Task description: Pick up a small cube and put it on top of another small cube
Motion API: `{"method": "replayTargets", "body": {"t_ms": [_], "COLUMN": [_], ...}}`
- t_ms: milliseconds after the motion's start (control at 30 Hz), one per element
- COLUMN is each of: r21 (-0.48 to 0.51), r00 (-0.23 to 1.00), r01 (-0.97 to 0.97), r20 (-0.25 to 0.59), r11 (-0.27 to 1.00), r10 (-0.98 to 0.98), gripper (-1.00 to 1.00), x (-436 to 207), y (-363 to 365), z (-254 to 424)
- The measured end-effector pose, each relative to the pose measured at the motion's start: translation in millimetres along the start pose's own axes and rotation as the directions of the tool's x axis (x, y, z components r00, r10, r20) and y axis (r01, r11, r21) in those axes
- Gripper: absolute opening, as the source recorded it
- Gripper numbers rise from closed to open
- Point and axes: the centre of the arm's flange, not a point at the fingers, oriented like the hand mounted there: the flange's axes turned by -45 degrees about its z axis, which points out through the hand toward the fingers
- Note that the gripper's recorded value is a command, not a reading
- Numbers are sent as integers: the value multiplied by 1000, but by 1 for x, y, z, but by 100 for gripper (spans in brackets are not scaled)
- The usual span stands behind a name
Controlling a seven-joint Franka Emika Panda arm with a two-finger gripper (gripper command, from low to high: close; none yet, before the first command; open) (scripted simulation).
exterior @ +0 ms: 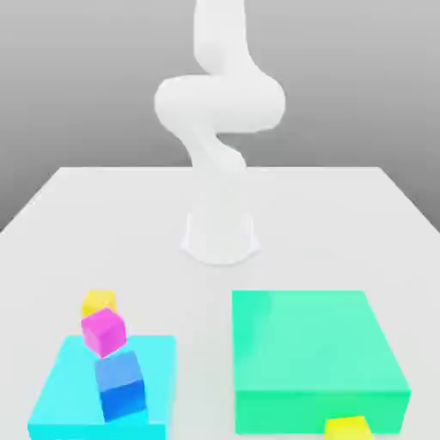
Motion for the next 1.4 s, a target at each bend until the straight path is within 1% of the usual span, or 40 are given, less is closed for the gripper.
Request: {"method": "replayTargets", "body": {"t_ms": [67, 167, 267, 333, 467, 600, 633, 667, 833, 867, 1100, 1400], "r21": [-56, -152, -259, -335, -493, -635, -650, -657, -664, -664, -663, -663], "r00": [990, 937, 842, 754, 515, 200, 148, 125, 122, 122, 122, 112], "r01": [-126, -302, -462, -555, -699, -748, -748, -746, -740, -740, -741, -743], "r20": [62, 131, 172, 183, 156, 60, 33, 21, 25, 25, 24, 14], "r11": [991, 941, 848, 761, 518, 192, 134, 108, 107, 107, 107, 93], "r10": [129, 322, 511, 631, 843, 978, 988, 992, 992, 992, 992, 994], "gripper": [0, 0, 0, 0, 0, 0, 0, 0, 0, -100, -100, -100], "x": [-15, -48, -96, -134, -231, -349, -368, -380, -411, -416, -417, -372], "y": [28, 72, 117, 147, 199, 234, 241, 245, 243, 243, 242, 242], "z": [51, 117, 172, 203, 249, 275, 279, 284, 316, 321, 322, 281]}}
